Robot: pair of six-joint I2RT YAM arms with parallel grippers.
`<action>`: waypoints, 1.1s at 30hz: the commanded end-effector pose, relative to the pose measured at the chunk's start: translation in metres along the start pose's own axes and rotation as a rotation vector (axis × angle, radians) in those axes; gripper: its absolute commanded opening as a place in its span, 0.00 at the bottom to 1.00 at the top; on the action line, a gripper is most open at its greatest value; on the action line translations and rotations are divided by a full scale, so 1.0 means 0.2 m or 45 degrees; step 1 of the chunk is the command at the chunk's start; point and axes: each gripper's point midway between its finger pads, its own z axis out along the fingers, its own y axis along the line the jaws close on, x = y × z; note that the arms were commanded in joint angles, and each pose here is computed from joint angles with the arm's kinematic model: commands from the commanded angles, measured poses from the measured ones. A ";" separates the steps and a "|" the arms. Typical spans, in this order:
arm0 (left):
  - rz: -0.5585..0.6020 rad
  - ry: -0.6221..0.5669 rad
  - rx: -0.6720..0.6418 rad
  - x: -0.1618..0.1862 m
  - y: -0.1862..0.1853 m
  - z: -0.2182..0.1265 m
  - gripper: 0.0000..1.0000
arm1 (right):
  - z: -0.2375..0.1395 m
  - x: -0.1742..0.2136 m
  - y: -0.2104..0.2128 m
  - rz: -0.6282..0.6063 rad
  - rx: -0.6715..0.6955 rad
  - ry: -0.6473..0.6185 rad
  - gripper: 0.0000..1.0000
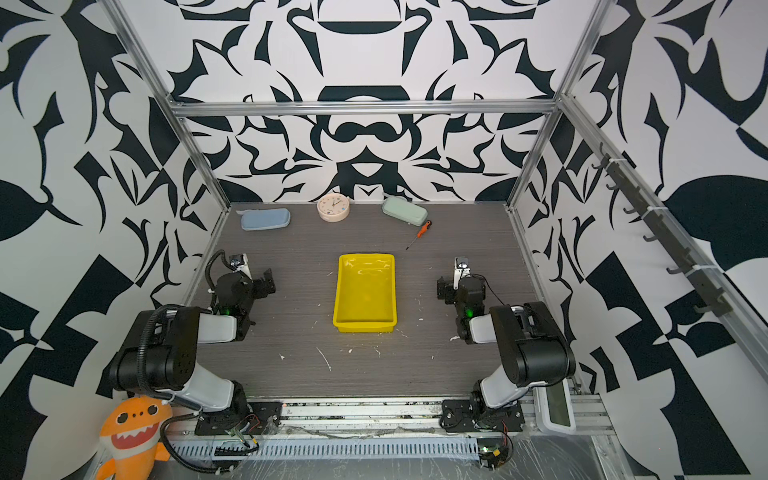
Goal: Put the screwdriver in the bin
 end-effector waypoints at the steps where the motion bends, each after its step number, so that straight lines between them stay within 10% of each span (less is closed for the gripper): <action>1: 0.003 -0.081 0.030 -0.06 -0.03 -0.02 1.00 | -0.02 -0.12 0.00 0.026 -0.009 -0.124 1.00; 10: -0.039 -0.111 -0.074 -0.17 0.03 -0.14 1.00 | -0.32 -0.34 -0.11 0.089 0.135 -0.215 1.00; 16: -0.385 0.127 0.034 -0.34 -0.07 -0.40 1.00 | -0.48 -0.69 -0.09 0.337 0.039 -0.116 1.00; 22: -0.634 0.393 0.043 -0.09 -0.11 -0.52 1.00 | -0.55 -0.38 -0.36 0.680 0.577 0.326 1.00; 27: -0.610 0.648 -0.064 0.12 -0.08 -0.54 1.00 | -0.38 -0.29 -0.22 0.712 0.362 0.474 1.00; 33: -0.684 0.604 -0.119 0.13 -0.05 -0.54 0.99 | -0.25 -0.38 -0.06 0.805 0.173 0.512 1.00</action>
